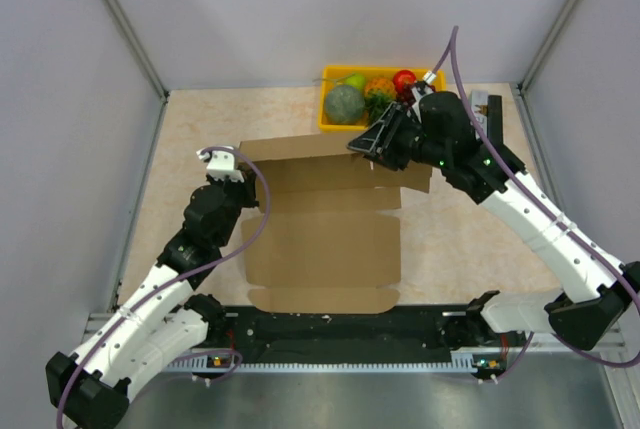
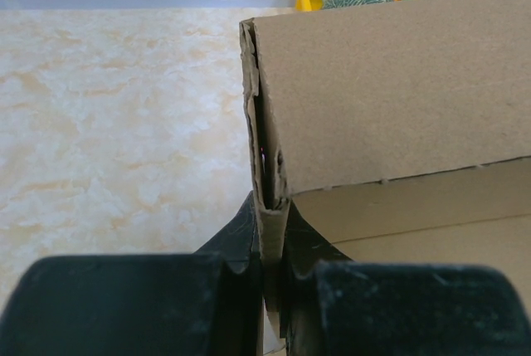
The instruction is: Fold the paper box
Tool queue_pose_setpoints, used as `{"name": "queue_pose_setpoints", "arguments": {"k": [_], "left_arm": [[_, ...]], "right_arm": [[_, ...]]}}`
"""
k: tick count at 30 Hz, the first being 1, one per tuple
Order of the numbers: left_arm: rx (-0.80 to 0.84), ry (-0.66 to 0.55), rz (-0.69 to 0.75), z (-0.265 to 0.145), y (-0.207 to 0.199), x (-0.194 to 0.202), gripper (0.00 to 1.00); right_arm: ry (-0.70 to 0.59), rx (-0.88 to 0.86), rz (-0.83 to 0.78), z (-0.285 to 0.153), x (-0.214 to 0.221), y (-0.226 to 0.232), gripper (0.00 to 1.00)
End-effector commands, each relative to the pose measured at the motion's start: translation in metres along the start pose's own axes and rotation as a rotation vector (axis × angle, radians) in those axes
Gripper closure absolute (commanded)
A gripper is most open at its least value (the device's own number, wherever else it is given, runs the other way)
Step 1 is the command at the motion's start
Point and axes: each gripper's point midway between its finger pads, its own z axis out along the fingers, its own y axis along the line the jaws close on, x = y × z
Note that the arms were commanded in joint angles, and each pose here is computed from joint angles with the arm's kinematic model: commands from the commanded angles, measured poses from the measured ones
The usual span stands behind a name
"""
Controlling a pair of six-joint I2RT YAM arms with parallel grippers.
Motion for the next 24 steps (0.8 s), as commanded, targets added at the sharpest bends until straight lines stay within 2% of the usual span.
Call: {"name": "queue_pose_setpoints", "arguments": {"k": [1, 2, 7, 8, 16, 19, 20, 22, 24], "left_arm": [[0.069, -0.048, -0.035, -0.003, -0.014, -0.012, 1.00], [0.069, -0.049, -0.035, -0.003, -0.014, -0.012, 1.00], [0.073, -0.046, -0.036, -0.002, -0.015, -0.011, 1.00], [0.072, -0.048, -0.037, -0.003, -0.014, -0.012, 1.00], [0.065, -0.053, -0.043, -0.004, -0.013, -0.012, 1.00], [0.039, -0.057, -0.066, -0.004, -0.008, -0.011, 1.00], [0.027, -0.059, -0.093, -0.004, -0.007, -0.012, 1.00], [0.002, -0.063, -0.116, -0.003, -0.003, -0.011, 1.00], [-0.015, -0.066, -0.141, -0.003, -0.001, -0.011, 1.00]], "right_arm": [[-0.056, -0.107, 0.026, -0.007, -0.016, 0.026, 0.66], [-0.056, -0.111, 0.027, -0.005, -0.016, 0.026, 0.73], [-0.050, -0.131, 0.046, -0.004, -0.013, 0.028, 0.91], [-0.051, -0.129, 0.050, -0.004, -0.013, 0.026, 0.99], [-0.088, -0.152, 0.075, -0.011, -0.016, 0.024, 1.00], [-0.048, -0.157, 0.048, -0.006, -0.014, 0.022, 1.00], [-0.007, -0.155, 0.038, 0.000, -0.008, 0.018, 0.75], [0.016, -0.138, 0.009, 0.001, -0.001, 0.010, 0.54], [-0.017, -0.138, -0.049, -0.013, -0.001, 0.004, 0.44]]}}
